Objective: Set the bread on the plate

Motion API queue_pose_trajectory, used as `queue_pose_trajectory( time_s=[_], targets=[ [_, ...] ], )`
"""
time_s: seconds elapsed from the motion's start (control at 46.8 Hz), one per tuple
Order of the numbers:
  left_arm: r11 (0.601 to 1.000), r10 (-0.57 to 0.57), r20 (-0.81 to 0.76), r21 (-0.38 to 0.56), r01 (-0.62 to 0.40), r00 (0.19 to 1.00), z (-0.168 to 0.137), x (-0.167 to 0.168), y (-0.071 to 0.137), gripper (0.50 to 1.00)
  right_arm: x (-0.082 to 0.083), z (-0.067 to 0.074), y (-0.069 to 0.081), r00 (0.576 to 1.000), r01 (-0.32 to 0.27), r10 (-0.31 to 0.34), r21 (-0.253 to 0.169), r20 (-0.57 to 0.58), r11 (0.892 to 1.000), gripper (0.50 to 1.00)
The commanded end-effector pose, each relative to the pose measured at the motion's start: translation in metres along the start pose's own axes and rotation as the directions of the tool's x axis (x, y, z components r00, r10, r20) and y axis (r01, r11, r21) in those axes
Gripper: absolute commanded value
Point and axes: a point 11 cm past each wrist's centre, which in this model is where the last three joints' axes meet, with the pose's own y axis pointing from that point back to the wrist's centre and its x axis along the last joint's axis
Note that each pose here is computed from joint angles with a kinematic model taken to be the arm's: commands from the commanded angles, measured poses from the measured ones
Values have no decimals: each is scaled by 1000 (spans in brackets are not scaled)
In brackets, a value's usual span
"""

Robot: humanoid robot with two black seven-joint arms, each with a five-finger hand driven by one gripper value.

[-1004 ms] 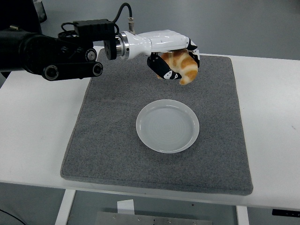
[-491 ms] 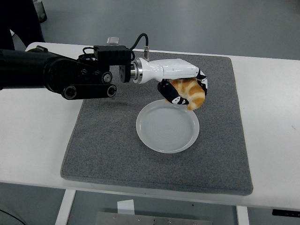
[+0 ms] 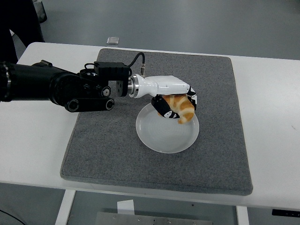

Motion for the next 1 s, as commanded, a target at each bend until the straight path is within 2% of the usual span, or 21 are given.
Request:
queue_pose_trajectory(
  time_s=[0.0,0.427,0.983],
  targets=[
    [1000,-15,2,14,14,1000,-7,-10,2,500,0,-1,0,1000,0,0,1,0,1000,952],
    [998,-62,-1,26,62,998,-13,-36,-4,500,0,0,0,1000,0,0,-1,0,1000,952],
    [997,-65,1,40,65,998,-20,-43,-2,500,0,-1,0,1000,0,0,1,0,1000,952]
  ],
)
